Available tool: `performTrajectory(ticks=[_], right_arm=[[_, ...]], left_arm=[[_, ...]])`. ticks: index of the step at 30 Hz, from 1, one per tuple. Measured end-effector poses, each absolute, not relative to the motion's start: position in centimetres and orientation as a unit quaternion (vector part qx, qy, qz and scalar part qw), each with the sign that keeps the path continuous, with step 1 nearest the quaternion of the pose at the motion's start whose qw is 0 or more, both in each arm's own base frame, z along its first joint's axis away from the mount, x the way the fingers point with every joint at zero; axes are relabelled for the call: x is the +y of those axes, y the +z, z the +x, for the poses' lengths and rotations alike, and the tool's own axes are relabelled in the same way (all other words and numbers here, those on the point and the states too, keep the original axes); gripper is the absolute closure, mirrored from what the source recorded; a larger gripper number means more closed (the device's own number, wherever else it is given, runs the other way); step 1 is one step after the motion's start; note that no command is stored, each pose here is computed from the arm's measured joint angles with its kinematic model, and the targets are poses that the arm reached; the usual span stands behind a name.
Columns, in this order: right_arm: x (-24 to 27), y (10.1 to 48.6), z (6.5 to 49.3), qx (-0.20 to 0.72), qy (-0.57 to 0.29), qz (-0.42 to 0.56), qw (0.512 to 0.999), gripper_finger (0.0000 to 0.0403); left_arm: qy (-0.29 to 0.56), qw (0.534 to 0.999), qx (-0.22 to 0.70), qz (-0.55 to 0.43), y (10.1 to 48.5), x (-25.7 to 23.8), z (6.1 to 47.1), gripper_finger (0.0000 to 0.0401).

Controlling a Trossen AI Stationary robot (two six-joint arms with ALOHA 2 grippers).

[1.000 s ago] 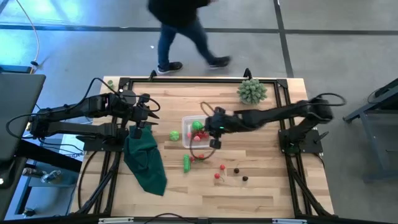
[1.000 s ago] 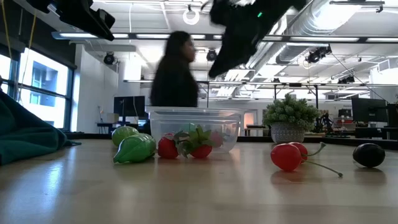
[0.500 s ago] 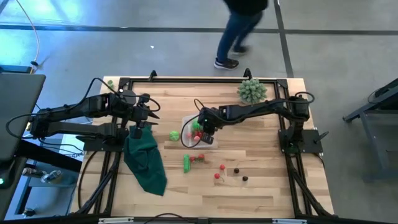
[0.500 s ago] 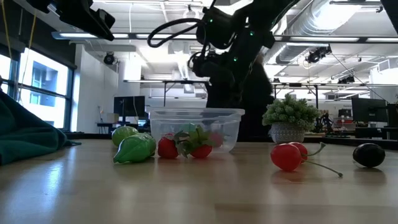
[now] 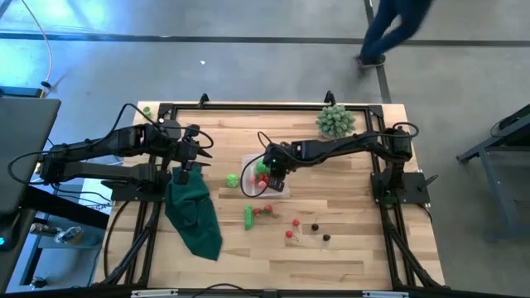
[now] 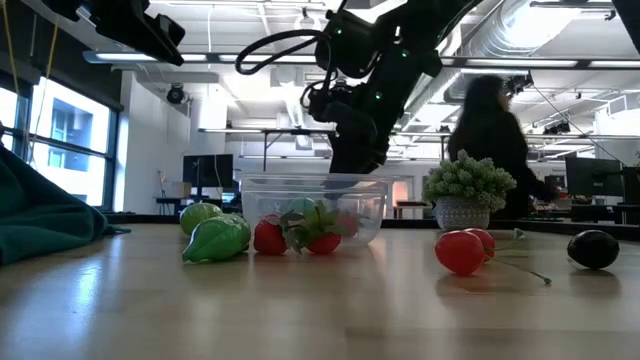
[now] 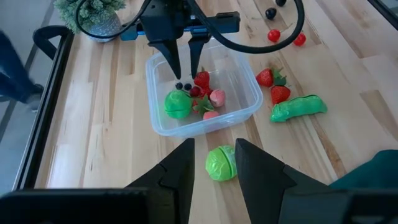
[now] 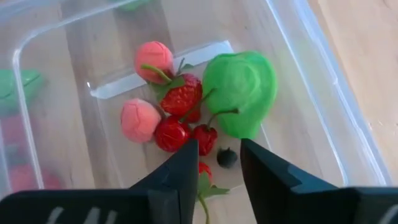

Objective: Pick and placing Produce into tupperware
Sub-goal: Put the blackberry into the transparent bin

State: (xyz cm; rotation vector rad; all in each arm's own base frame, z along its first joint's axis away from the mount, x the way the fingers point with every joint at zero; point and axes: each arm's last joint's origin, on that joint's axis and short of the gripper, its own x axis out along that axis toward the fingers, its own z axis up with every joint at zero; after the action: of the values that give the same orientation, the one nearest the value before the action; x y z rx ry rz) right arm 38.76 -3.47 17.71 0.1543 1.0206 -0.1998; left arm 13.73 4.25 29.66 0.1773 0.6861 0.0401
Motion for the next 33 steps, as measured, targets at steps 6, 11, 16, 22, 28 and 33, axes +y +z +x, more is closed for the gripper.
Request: performTrajectory(ticks=[6,11,16,22,28,33], right_arm=[[-3.4,18.1,39.0,0.473,-0.067,0.079,0.875,0.0284],[-3.1,20.6,38.2,0.449,-0.056,0.104,0.886,0.0286],[-1.4,24.8,36.1,0.421,-0.065,0.085,0.901,0.0286],[3.0,27.7,30.8,0.376,-0.119,0.048,0.918,0.0286],[7.4,25.2,24.2,0.380,-0.073,0.135,0.912,0.0286],[10.2,22.2,20.3,0.403,0.002,0.214,0.890,0.0286]], left_arm=[[0.020,0.938,0.336,0.087,29.7,4.3,13.7,0.0295],[0.020,0.938,0.336,0.087,29.6,4.3,13.7,0.0295],[0.020,0.938,0.336,0.087,29.7,4.3,13.7,0.0295],[0.020,0.938,0.336,0.087,29.7,4.3,13.7,0.0295],[0.020,0.938,0.336,0.087,29.6,4.3,13.7,0.0295],[0.020,0.938,0.336,0.087,29.7,4.3,13.7,0.0295]])
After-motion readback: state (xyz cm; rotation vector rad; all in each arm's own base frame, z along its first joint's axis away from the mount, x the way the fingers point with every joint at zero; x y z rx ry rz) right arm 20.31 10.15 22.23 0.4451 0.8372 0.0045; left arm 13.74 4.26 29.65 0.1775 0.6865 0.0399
